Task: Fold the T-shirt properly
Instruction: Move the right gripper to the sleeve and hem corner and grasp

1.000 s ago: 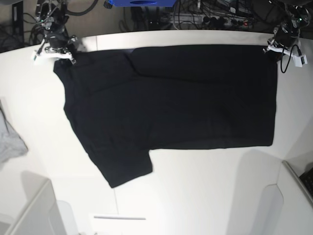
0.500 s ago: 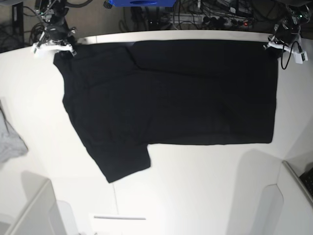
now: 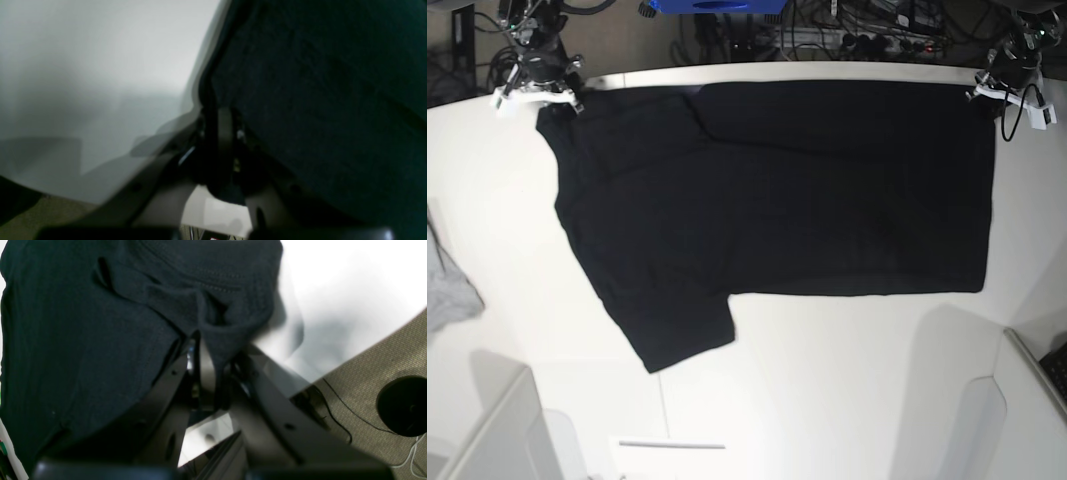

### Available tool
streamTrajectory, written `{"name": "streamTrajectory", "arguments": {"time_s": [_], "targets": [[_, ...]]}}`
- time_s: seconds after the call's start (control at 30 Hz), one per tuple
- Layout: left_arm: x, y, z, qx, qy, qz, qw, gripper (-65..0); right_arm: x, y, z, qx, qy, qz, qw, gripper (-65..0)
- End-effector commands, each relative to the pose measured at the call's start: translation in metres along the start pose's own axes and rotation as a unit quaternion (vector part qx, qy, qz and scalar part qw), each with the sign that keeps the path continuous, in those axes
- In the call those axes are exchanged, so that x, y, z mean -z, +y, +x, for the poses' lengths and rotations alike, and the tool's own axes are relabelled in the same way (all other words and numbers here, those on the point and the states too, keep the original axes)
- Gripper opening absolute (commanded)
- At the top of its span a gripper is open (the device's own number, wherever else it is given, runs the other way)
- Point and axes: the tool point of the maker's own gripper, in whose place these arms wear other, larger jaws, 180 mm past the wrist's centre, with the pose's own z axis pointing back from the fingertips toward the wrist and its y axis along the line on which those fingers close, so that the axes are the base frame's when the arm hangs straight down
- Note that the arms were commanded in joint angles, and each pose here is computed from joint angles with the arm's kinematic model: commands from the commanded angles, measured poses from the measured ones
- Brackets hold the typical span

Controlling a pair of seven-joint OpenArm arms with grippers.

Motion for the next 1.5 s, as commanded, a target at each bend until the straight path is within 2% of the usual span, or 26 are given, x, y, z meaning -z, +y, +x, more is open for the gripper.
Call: {"name": "streamTrajectory", "arguments": {"time_s": [0.0, 0.03, 0.1, 0.13, 0.23, 0.33, 0.43, 0.57, 0.73, 0.83, 0.97, 1.0, 1.07, 1.2, 1.3, 1.47], "targets": [[-0.005, 0.013, -0.008, 0.011, 0.024, 0.023, 0.999, -65.0, -0.004, -0.014, -0.008, -0.005, 0.017, -0.028, 0.9994, -65.0], [-0.005, 0.013, -0.007, 0.012, 0.023, 0.023, 0.999, -65.0, -0.004, -0.014, -0.008, -0.005, 0.017, -0.028, 0.9994, -65.0], [-0.005, 0.012, -0.006, 0.014, 0.022, 0.023, 0.999, -65.0, -0.004, -0.014, -0.007, -0.004, 0.017, -0.028, 0.9995, -55.1], [-0.005, 0.012, -0.005, 0.013, 0.021, 0.023, 0.999, -62.0, -0.004, -0.014, -0.007, -0.004, 0.017, -0.028, 0.9995, -49.7], [-0.005, 0.011, -0.005, 0.012, 0.02, 0.021, 1.0, -41.0, -0.005, -0.016, -0.006, -0.004, 0.015, -0.03, 0.9994, -36.5], [-0.005, 0.011, -0.005, 0.011, 0.019, 0.021, 1.0, -27.0, -0.007, -0.019, -0.007, -0.004, 0.014, -0.034, 0.9993, -34.7], [-0.017, 0.031, 0.004, -0.009, -0.003, 0.047, 0.999, -21.4, -0.014, -0.015, -0.003, -0.01, 0.007, -0.029, 0.9995, -34.7], [-0.041, 0.058, 0.024, -0.026, -0.044, 0.087, 0.995, -21.6, -0.03, -0.015, 0.013, -0.008, -0.023, -0.035, 0.9991, -34.5], [-0.075, 0.071, 0.06, -0.007, -0.102, 0.123, 0.987, -21.7, -0.043, -0.03, 0.031, -0.002, -0.045, -0.056, 0.9974, -34.1], [-0.086, 0.064, 0.08, 0.017, -0.127, 0.127, 0.984, -21.9, -0.044, -0.028, 0.046, -0.004, -0.064, -0.054, 0.9965, -33.6], [-0.086, 0.046, 0.102, 0.048, -0.147, 0.113, 0.982, -22.5, -0.04, -0.004, 0.072, -0.024, -0.092, -0.023, 0.9952, -33.6], [-0.081, 0.037, 0.105, 0.058, -0.146, 0.1, 0.983, -25.2, -0.036, 0.005, 0.079, -0.035, -0.095, -0.011, 0.9948, -33.6], [-0.072, 0.022, 0.115, 0.088, -0.142, 0.081, 0.983, -35.1, -0.027, 0.028, 0.087, -0.062, -0.094, 0.018, 0.9935, -33.6], [-0.054, -0.008, 0.121, 0.121, -0.131, 0.042, 0.983, -65.0, -0.01, 0.081, 0.112, -0.117, -0.105, 0.079, 0.9845, -33.6], [-0.043, -0.026, 0.13, 0.127, -0.139, 0.019, 0.982, -65.0, 0.006, 0.113, 0.123, -0.141, -0.104, 0.113, 0.9781, -33.6], [-0.033, -0.046, 0.144, 0.152, -0.142, -0.005, 0.978, -65.0, 0.04, 0.147, 0.127, -0.142, -0.061, 0.135, 0.9787, -34.2]]}}
